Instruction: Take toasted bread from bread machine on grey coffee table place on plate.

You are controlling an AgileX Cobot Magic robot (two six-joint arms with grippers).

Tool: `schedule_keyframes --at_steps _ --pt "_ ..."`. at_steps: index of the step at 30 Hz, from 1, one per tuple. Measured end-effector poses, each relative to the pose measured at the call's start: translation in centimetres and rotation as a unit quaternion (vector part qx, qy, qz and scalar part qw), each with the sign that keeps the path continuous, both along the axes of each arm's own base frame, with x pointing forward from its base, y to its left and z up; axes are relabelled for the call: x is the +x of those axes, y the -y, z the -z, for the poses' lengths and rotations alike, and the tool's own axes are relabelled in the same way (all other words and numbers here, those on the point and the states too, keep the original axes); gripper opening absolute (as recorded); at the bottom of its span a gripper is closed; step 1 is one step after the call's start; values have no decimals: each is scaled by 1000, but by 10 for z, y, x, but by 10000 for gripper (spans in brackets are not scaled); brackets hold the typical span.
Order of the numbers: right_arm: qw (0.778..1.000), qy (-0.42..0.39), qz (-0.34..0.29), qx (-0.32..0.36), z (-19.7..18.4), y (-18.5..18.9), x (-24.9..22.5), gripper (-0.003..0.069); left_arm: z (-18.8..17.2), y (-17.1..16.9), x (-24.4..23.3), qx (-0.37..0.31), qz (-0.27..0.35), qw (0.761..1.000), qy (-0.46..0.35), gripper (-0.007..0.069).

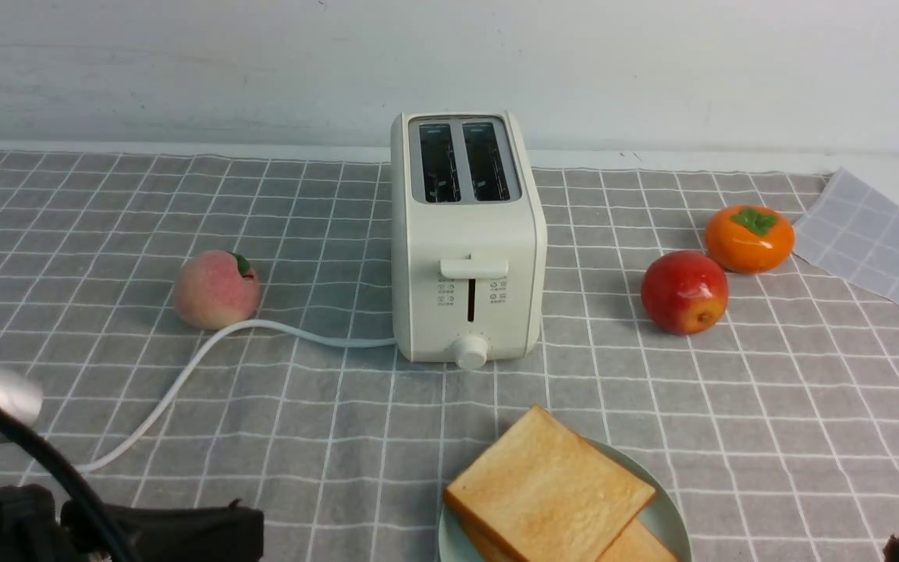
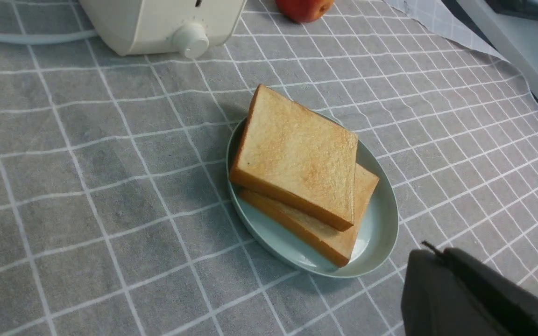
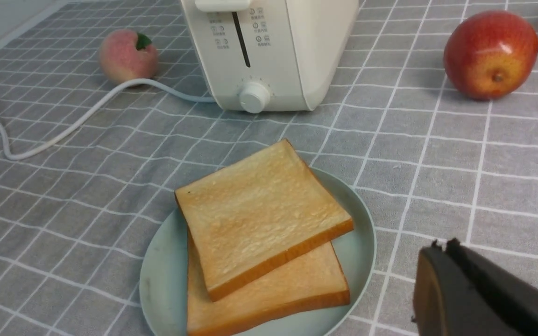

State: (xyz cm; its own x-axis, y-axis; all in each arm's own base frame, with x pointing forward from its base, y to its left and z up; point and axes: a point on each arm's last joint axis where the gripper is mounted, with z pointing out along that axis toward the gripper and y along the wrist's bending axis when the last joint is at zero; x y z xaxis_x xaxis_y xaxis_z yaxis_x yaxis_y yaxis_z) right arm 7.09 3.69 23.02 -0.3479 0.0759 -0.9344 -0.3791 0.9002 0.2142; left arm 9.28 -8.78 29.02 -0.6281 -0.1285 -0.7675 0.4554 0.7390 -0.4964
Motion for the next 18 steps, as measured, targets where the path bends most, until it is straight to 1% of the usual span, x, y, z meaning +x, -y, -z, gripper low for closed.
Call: schedule_keyframes --at_steps 18 --pt "1000 1 1 1 0 0 0 6 -1 0 1 -4 -3 1000 13 -14"
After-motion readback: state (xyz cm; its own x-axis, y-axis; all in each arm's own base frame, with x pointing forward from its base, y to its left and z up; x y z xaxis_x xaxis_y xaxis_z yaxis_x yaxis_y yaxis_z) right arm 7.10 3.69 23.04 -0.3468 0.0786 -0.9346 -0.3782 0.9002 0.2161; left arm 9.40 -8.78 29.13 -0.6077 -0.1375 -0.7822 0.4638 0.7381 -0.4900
